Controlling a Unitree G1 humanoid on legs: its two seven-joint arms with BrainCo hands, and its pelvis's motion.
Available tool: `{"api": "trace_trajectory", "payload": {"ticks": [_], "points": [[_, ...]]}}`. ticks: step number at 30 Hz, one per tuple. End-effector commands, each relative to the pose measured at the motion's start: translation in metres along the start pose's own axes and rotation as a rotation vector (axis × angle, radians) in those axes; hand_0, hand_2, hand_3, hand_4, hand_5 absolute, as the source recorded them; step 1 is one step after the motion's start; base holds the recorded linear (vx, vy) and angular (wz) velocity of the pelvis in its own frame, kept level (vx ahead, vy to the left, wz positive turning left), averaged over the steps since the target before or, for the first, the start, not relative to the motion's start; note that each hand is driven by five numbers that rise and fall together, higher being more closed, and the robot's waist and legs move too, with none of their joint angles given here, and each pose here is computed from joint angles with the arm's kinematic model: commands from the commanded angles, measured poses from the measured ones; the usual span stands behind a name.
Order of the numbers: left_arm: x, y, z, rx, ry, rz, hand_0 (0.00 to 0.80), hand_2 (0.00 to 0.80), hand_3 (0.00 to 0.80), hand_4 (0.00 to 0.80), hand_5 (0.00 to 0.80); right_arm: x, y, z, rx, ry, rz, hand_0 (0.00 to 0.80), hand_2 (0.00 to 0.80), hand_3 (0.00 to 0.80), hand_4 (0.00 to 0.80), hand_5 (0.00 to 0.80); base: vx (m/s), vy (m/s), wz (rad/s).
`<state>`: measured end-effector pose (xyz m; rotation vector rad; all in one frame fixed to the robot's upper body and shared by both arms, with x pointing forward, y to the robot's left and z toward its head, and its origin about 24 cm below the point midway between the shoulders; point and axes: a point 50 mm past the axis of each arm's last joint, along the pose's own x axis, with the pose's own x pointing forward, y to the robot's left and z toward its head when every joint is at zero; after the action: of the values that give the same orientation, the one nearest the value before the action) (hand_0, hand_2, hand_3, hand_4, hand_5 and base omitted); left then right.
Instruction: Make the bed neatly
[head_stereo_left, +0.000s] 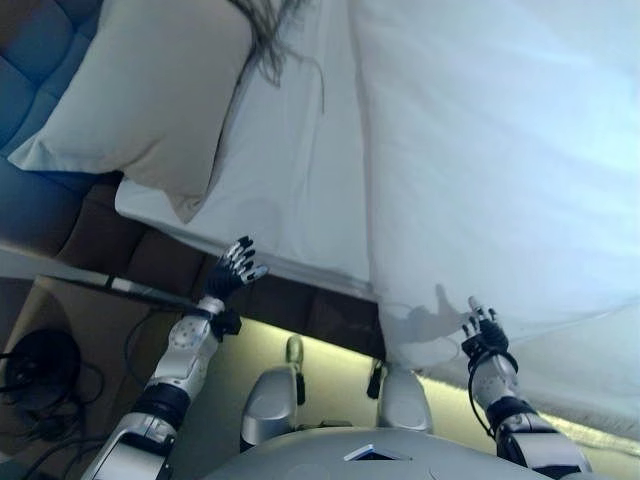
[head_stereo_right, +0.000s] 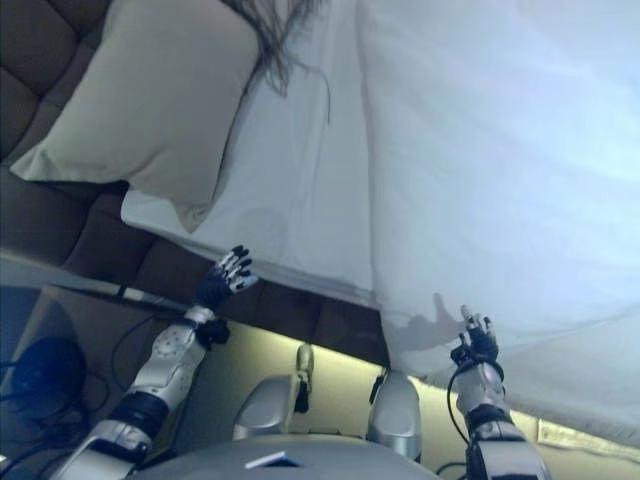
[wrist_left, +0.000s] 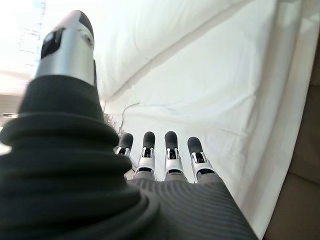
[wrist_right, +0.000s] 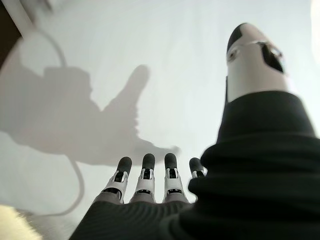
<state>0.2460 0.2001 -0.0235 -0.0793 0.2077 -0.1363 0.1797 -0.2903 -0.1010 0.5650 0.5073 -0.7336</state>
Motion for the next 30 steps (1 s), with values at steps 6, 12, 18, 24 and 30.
{"api": "trace_trajectory", "payload": {"ticks": [6,12,18,24,30], "points": [[0.006,0.006,0.040,-0.028,-0.207,0.036,0.000,0.000,0.000,0.000,0.000,-0.003,-0.055,0.040,0.162,-0.188,-0.197,0.000,0.000,0.000,0.000,0.000,-0.092,-0.011,0.00],[0.008,0.004,0.041,-0.040,-0.227,0.037,0.000,0.000,0.000,0.000,0.000,-0.006,-0.070,0.049,0.277,-0.233,-0.231,0.000,0.000,0.000,0.000,0.000,-0.062,-0.010,0.07],[0.007,0.002,0.042,-0.066,-0.251,0.038,0.000,0.000,0.000,0.000,0.000,-0.013,-0.094,0.050,0.332,-0.251,-0.236,0.000,0.000,0.000,0.000,0.000,-0.035,0.064,0.00],[0.007,0.008,0.047,-0.077,-0.266,0.044,0.000,0.000,0.000,0.000,0.000,-0.004,-0.088,0.087,0.351,-0.305,-0.165,0.000,0.000,0.000,0.000,0.000,-0.017,0.028,-0.05],[-0.005,0.023,0.045,-0.099,-0.291,0.116,0.000,0.000,0.000,0.000,0.000,-0.009,-0.086,0.080,0.320,-0.350,-0.064,0.000,0.000,0.000,0.000,0.000,0.000,0.012,-0.05]]}}
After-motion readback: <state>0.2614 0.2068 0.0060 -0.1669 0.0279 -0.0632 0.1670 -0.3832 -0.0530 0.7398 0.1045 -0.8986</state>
